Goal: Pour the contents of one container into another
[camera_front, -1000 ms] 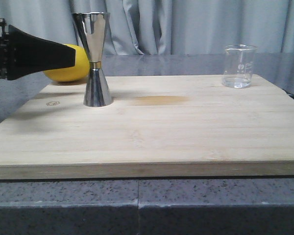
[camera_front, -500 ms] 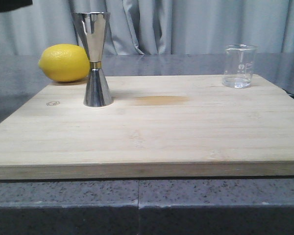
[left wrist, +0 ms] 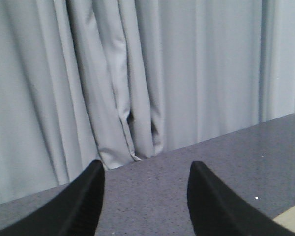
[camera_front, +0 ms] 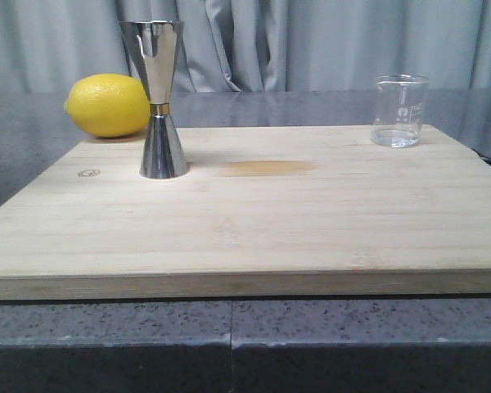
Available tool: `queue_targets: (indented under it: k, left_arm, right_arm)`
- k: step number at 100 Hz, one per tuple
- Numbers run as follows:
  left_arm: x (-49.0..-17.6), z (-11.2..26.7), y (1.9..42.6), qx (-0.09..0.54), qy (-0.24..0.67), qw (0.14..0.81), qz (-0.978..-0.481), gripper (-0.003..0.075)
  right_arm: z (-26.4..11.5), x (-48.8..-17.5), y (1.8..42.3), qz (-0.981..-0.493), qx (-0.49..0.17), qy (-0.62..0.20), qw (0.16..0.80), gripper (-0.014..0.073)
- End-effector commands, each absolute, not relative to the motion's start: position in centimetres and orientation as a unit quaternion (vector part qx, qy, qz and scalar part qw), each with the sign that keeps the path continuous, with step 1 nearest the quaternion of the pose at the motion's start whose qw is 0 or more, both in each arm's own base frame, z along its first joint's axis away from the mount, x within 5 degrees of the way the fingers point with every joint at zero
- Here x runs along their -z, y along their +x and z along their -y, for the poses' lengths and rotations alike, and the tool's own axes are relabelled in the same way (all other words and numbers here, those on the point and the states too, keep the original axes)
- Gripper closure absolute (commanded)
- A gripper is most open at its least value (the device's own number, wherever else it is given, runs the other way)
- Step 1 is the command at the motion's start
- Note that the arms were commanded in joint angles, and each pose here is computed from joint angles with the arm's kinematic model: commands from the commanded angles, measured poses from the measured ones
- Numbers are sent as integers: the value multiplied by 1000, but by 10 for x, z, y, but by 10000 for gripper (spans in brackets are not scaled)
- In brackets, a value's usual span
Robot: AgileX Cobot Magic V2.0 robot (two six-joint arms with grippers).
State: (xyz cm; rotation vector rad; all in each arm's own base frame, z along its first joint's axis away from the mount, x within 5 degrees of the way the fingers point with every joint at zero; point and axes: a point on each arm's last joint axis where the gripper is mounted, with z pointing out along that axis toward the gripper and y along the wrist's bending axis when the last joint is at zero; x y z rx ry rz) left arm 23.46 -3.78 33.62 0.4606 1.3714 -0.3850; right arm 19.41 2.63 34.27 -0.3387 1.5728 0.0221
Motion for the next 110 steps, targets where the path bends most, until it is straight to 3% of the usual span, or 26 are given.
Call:
queue_targets:
  k: [1,37,80,110]
  left_arm:
    - [-363,34,219,161,184,766,-594,407]
    - [-397,28,168,126,145,800,-568,407]
    - [-402,13,128,-68,160,784,-596,407]
    - [-393,12,108,-39,118,799,-588,407]
  right_arm:
    - [-26,-362,192,-678,-11,-151,719,138]
    - [-25,-366,188,-676,-1,-150,721,138]
    - [-20,-376,169,-664,35,-149,732,138]
    - [-19,-382,155,-646,45,-154,746,138]
